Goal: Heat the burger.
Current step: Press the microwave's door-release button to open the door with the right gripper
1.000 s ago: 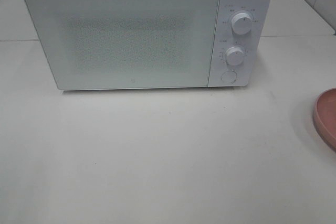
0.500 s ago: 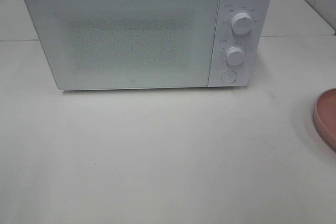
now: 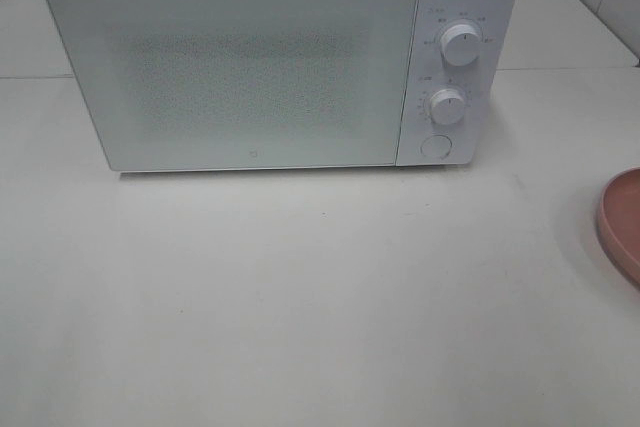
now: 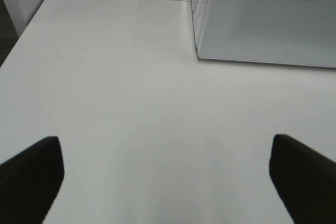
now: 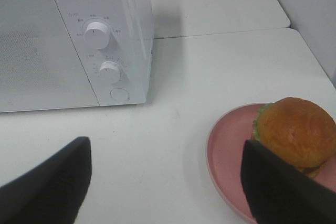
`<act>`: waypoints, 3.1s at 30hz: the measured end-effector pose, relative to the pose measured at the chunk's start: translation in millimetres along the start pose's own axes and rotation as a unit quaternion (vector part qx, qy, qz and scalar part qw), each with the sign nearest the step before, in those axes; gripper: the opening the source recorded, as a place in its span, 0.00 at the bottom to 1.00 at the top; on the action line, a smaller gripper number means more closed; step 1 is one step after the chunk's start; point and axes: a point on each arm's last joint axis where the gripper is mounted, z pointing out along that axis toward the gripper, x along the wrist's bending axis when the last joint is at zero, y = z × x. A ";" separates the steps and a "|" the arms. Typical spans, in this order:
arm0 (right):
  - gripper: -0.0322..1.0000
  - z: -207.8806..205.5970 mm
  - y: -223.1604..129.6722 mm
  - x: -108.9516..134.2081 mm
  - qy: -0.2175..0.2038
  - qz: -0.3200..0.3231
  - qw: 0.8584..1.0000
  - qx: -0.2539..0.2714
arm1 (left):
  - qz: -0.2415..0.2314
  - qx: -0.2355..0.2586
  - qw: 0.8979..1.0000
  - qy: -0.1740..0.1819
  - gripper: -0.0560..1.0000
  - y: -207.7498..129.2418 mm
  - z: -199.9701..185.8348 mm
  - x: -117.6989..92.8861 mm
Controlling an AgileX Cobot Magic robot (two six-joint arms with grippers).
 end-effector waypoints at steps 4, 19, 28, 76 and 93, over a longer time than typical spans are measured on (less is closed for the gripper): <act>0.77 15.1 6.3 0.7 0.000 0.000 1.000 0.004 | 0.000 0.000 1.000 0.000 0.99 0.0 0.0 0.0; 0.77 67.9 24.6 2.1 -0.001 -0.008 1.000 -0.014 | 0.000 0.000 1.000 0.000 0.99 -0.1 0.0 0.0; 0.77 87.9 32.2 3.1 0.003 -0.009 0.999 -0.043 | 0.000 0.000 1.000 0.000 0.99 -0.1 0.0 0.0; 0.77 148.2 -13.0 37.2 0.076 -0.102 0.982 -0.141 | 0.000 0.000 1.000 0.000 0.99 -0.1 0.0 0.0; 0.77 160.3 -27.0 47.9 0.070 -0.100 0.987 -0.102 | 0.000 0.000 1.000 0.000 0.99 -0.1 0.0 0.0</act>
